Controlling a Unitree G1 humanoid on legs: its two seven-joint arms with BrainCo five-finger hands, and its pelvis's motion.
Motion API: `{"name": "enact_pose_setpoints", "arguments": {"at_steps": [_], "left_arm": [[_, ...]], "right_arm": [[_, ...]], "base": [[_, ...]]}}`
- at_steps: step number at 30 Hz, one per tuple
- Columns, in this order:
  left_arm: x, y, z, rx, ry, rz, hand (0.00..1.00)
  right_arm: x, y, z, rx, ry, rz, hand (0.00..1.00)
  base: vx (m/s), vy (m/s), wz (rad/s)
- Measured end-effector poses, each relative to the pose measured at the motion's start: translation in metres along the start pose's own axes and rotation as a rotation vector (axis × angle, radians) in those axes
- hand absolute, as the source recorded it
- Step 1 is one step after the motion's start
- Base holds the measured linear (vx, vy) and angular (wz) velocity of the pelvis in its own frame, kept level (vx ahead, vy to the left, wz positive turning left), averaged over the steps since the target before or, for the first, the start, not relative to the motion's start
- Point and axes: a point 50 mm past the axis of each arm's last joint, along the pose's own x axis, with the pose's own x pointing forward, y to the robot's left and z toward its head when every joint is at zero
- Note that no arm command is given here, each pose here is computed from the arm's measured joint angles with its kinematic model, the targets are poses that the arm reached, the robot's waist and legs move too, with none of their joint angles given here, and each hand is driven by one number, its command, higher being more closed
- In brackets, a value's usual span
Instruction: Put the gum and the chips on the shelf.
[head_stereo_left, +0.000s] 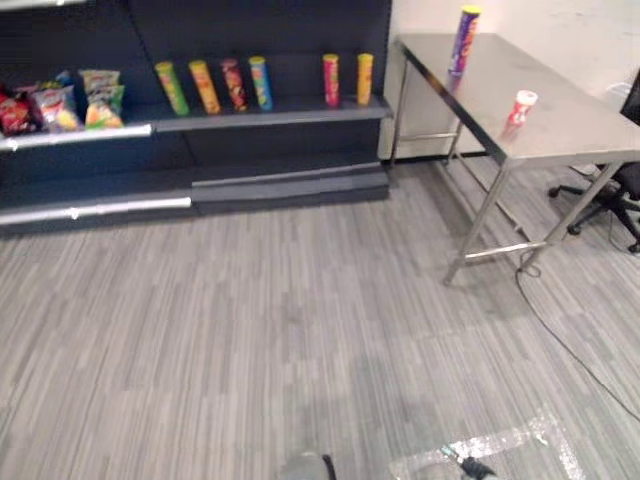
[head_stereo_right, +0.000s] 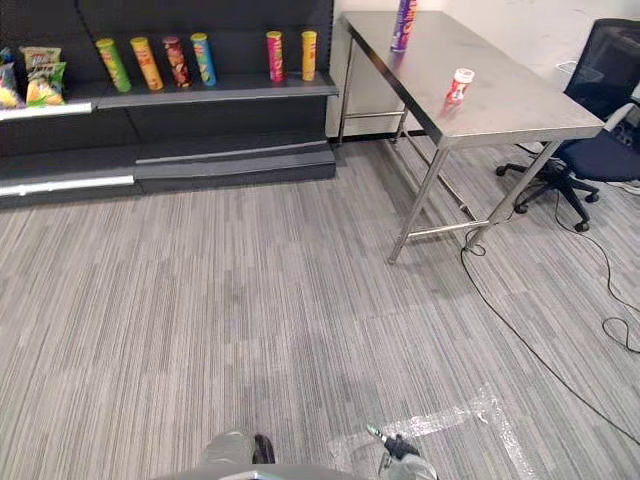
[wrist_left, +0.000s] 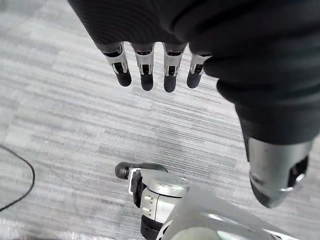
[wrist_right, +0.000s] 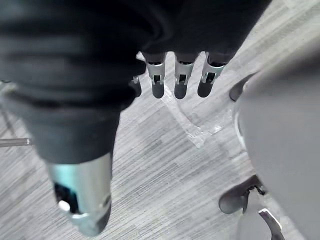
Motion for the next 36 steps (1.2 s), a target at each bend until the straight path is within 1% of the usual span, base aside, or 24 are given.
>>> {"name": "enact_pose_setpoints", "arguments": {"at_steps": [3,5,8,10,11,13,14,16,20,25,27,28,29,30,32,36], "left_arm": [[0.002,-0.004,0.015,0.111,-0.045,-0.025,0.0],[0.002,-0.001,0.02,0.164,-0.066,-0.024,0.0],[0.003,0.01,0.025,0.216,-0.077,-0.001,0.0],[0.003,0.012,0.026,0.219,-0.079,0.003,0.0],[0.003,0.01,0.027,0.216,-0.079,-0.001,0.0],[0.003,-0.006,0.03,0.161,-0.087,-0.031,0.0],[0.002,-0.013,0.028,0.136,-0.081,-0.044,0.0],[0.001,-0.016,0.026,0.097,-0.072,-0.046,0.0],[0.001,-0.017,0.029,0.052,-0.079,-0.039,0.0],[0.001,-0.029,0.048,0.022,-0.126,-0.061,0.0],[0.002,-0.021,0.05,0.021,-0.137,-0.04,0.0],[0.002,-0.017,0.053,0.014,-0.144,-0.028,0.0],[0.001,-0.029,0.051,0.006,-0.133,-0.055,0.0],[0.0,-0.033,0.05,0.002,-0.129,-0.064,0.0],[0.0,-0.037,0.051,0.004,-0.13,-0.075,0.0],[-0.001,-0.04,0.05,0.016,-0.132,-0.082,0.0]], "right_arm": [[0.0,-0.012,0.001,-0.012,0.001,-0.027,0.0],[0.0,-0.01,0.006,-0.022,-0.012,-0.021,0.0],[0.0,-0.006,0.007,-0.006,-0.024,-0.008,0.0],[0.0,-0.007,0.008,0.005,-0.031,-0.012,0.0],[0.0,-0.008,0.009,0.028,-0.037,-0.018,0.0],[0.0,-0.012,0.017,0.101,-0.071,-0.036,0.0],[0.0,-0.014,0.017,0.107,-0.075,-0.043,0.0],[-0.001,-0.016,0.018,0.115,-0.085,-0.057,0.0],[-0.002,-0.019,0.009,0.077,-0.072,-0.066,0.0],[-0.001,-0.016,0.021,0.053,-0.101,-0.053,0.0],[-0.004,-0.016,0.004,-0.007,-0.073,-0.043,0.0],[-0.005,-0.016,-0.007,-0.005,-0.046,-0.041,0.0],[-0.006,-0.026,-0.006,0.001,-0.045,-0.058,0.0],[-0.005,-0.028,-0.001,-0.003,-0.057,-0.061,0.0],[-0.005,-0.029,0.006,-0.017,-0.073,-0.06,0.0],[-0.005,-0.029,0.007,-0.004,-0.075,-0.065,0.0]], "base": [[0.17,0.187,-0.13],[0.06,0.115,0.02],[0.08,0.047,-0.06],[0.14,-0.038,0.18],[0.19,-0.088,0.44],[0.24,-0.124,0.46],[0.24,-0.125,0.32],[0.24,-0.116,0.26],[0.51,-0.244,0.32],[0.34,-0.165,0.39],[0.15,-0.148,0.96],[0.2,-0.167,0.96],[0.21,-0.13,0.55],[0.19,-0.122,0.35],[0.15,-0.119,0.1],[0.24,-0.153,0.1]]}}
